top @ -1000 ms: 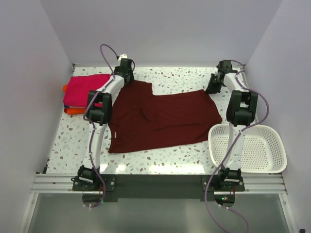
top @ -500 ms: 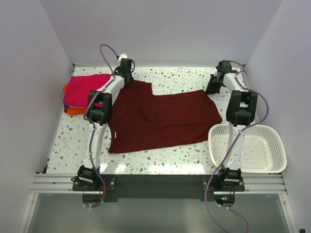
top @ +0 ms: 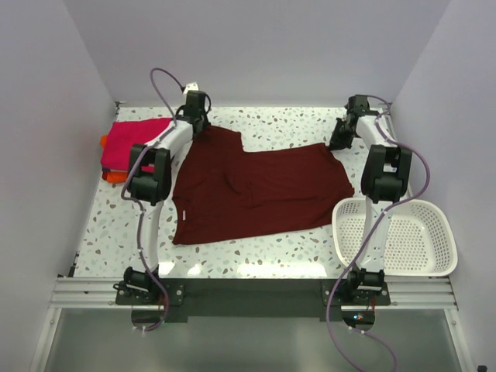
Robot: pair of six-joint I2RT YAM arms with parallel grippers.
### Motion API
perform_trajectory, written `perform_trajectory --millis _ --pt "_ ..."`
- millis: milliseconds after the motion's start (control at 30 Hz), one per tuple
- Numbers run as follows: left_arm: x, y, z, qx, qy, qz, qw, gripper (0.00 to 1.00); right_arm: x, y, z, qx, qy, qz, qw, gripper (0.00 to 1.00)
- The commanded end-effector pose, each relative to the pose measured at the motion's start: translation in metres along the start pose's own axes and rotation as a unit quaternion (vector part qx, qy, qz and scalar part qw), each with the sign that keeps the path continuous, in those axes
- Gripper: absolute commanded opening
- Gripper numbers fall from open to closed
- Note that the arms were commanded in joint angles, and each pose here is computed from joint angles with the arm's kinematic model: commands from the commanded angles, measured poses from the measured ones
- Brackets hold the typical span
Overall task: Fold and stack the t-shirts
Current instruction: Fold the tshirt
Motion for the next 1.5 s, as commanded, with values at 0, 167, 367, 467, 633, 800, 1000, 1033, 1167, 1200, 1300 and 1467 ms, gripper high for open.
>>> perform_trajectory --millis 0,167,367,467,633,800,1000,1033,1167,1200,1300,1467 --pt "0.034 0.048 -0.010 0.036 -0.044 -0.063 0.996 0.00 0.044 0.012 0.007 0.010 -0.013 -0.044 0.999 0.00" --pt "0.055 0.053 -0.008 0.038 -0.061 -0.061 0.996 0.00 0.061 0.010 0.006 0.013 -0.017 -0.055 0.998 0.00" --pt "0.081 0.048 0.001 0.030 -0.071 -0.059 0.995 0.00 0.075 0.004 0.001 0.014 -0.019 -0.060 0.998 0.00" --pt "0.099 0.045 0.009 0.030 -0.073 -0.061 0.995 0.00 0.079 -0.001 -0.003 0.015 -0.021 -0.057 0.998 0.00" --pt "0.133 0.037 0.024 0.031 -0.073 -0.063 0.995 0.00 0.092 -0.008 -0.007 0.022 -0.027 -0.057 0.998 0.00" --pt "0.157 0.017 0.039 0.030 -0.077 -0.045 0.996 0.00 0.099 -0.021 -0.011 0.031 -0.034 -0.046 0.998 0.00" --pt "0.201 0.010 0.052 0.028 -0.108 -0.046 0.993 0.00 0.109 -0.037 -0.016 0.044 -0.043 -0.036 0.997 0.00" --pt "0.204 0.007 0.054 0.026 -0.112 -0.042 0.992 0.00 0.112 -0.040 -0.017 0.045 -0.046 -0.035 0.997 0.00" --pt "0.225 -0.003 0.064 0.027 -0.119 -0.035 0.992 0.00 0.119 -0.049 -0.019 0.044 -0.057 -0.035 0.997 0.00" --pt "0.231 -0.008 0.068 0.026 -0.121 -0.034 0.992 0.00 0.121 -0.050 -0.020 0.043 -0.061 -0.035 0.997 0.00" --pt "0.242 -0.018 0.072 0.021 -0.140 -0.018 0.990 0.00 0.125 -0.058 -0.022 0.044 -0.071 -0.030 0.996 0.00" --pt "0.259 -0.036 0.080 0.004 -0.151 0.010 0.988 0.00 0.126 -0.071 -0.027 0.041 -0.085 -0.018 0.995 0.00"
Point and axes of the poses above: each gripper's point midway between its finger pads, its own x axis back along the fingers, its own z axis along the line the jaws close on, y = z × x, the point moved 9 cm from there along x, back along the fingers, and after that the axes turned 5 degrees about x, right-handed, at the moved point
